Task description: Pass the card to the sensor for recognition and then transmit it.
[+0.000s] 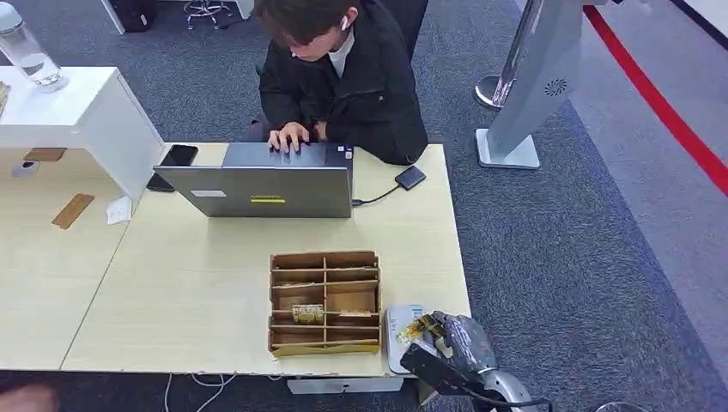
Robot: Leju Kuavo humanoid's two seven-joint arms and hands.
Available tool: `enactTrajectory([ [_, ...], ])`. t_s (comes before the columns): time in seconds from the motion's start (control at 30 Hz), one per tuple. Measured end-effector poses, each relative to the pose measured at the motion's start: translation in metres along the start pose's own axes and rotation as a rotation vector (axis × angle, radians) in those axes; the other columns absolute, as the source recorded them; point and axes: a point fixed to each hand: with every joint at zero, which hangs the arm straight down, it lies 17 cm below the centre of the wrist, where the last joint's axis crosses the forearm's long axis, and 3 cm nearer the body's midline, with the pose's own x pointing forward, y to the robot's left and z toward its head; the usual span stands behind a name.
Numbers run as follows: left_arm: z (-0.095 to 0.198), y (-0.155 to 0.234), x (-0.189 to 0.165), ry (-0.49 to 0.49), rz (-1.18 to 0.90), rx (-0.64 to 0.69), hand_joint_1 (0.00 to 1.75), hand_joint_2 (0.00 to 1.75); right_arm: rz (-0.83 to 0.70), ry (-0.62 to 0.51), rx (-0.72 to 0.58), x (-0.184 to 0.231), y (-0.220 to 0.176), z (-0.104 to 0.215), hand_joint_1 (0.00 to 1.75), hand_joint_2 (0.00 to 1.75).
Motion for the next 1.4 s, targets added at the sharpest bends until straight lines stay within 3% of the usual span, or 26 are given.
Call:
enactTrajectory([
  [1.4,0.0021,-0.0046,-0.0024,0.006,0.001,-0.008,0.00,0.00,0.065,0.005,0.017,0.0006,0.0092,-0.0062,1.75,1.75],
])
